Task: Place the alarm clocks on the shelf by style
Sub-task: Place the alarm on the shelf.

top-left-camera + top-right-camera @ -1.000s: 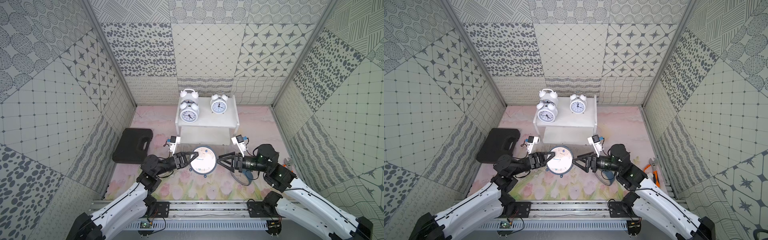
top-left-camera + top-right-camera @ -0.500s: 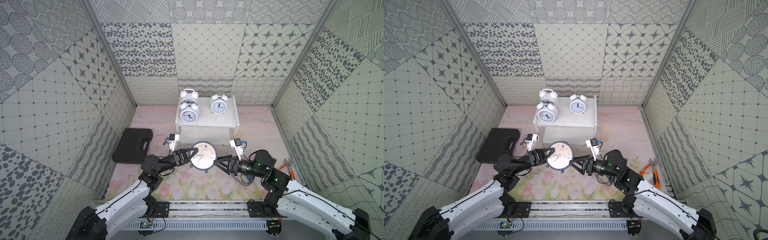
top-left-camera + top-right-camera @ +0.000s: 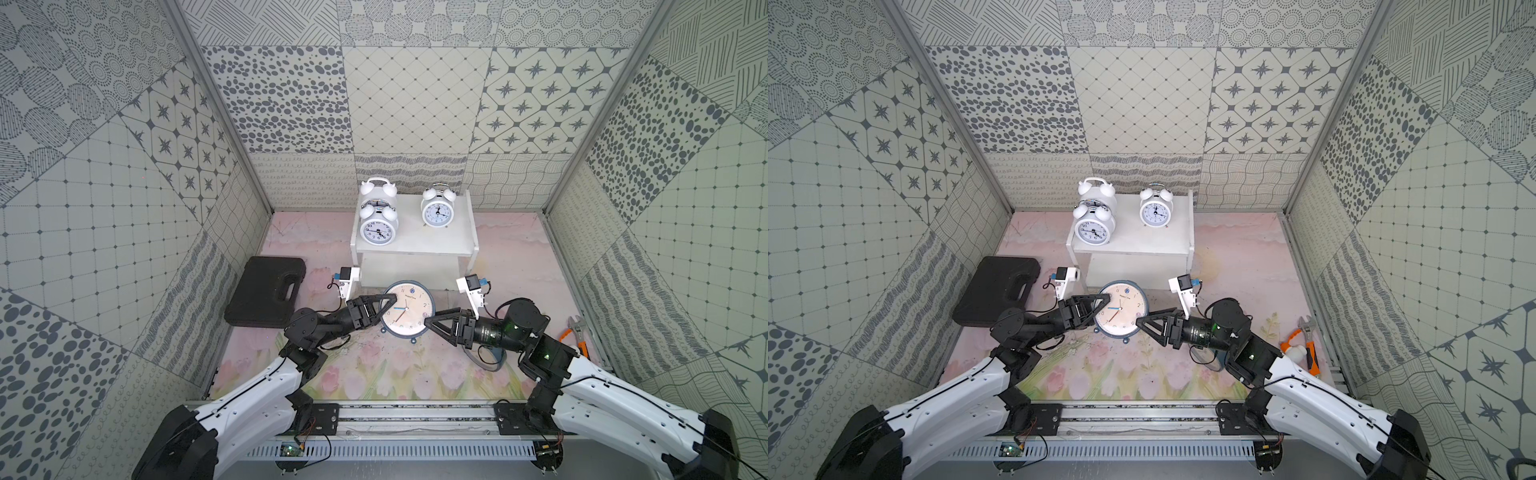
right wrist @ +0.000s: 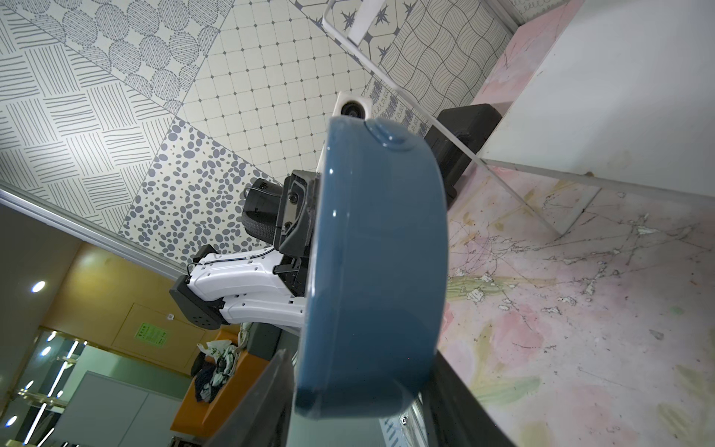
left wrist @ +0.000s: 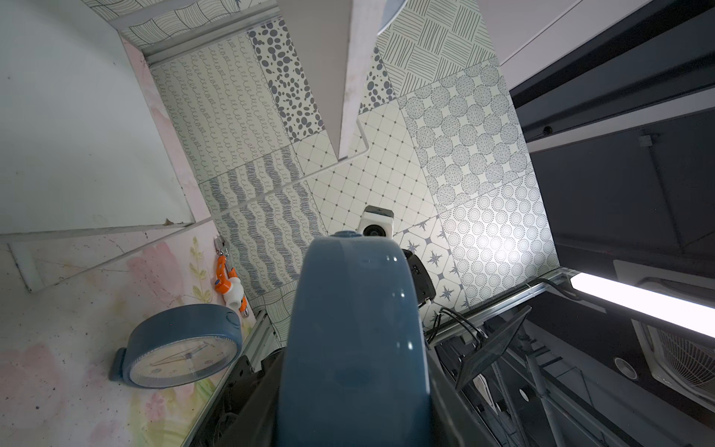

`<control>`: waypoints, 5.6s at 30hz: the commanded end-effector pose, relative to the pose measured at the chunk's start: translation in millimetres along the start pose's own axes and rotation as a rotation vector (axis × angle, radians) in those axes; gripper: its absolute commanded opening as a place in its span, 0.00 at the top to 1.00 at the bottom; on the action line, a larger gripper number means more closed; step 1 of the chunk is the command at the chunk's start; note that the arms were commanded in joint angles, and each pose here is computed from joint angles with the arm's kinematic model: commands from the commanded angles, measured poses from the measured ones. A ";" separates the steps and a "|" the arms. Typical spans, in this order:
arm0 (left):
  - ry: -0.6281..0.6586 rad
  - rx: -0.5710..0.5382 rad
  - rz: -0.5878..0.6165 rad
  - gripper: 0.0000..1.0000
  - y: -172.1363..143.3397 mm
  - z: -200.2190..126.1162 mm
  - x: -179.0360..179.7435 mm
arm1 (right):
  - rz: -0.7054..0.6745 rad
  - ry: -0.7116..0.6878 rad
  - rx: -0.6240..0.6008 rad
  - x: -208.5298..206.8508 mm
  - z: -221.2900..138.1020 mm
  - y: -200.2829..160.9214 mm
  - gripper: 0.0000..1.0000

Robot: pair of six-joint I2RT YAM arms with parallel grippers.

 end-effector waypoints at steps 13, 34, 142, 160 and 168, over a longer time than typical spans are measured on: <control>0.055 0.043 0.087 0.23 1.2 2.7 -12.3 | -0.129 -0.104 -0.014 12.0 -6.4 11.5 0.66; 1.084 -0.468 0.106 0.13 -14.5 -107.6 1.0 | -0.522 -0.315 -0.182 22.4 20.8 22.6 0.76; 1.074 -0.408 0.066 0.17 -23.9 -108.5 31.4 | -0.711 -0.729 -0.295 -53.7 123.9 36.4 0.32; 1.075 -0.408 0.068 0.16 -24.0 -108.6 32.7 | -0.635 -0.791 -0.337 -65.3 114.4 46.3 0.32; 1.071 -0.407 0.057 0.16 -26.0 -110.1 35.6 | -0.621 -0.791 -0.359 -65.3 110.1 45.1 0.32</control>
Point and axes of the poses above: each gripper's point midway between its finger pads, its own z axis out along the fingers, its own x axis along the line the jaws close on, y = z × x, the point moved 10 cm from there along -z, back along the fingers, and after that the axes turned 5 degrees about -z, right-handed, at the moved point
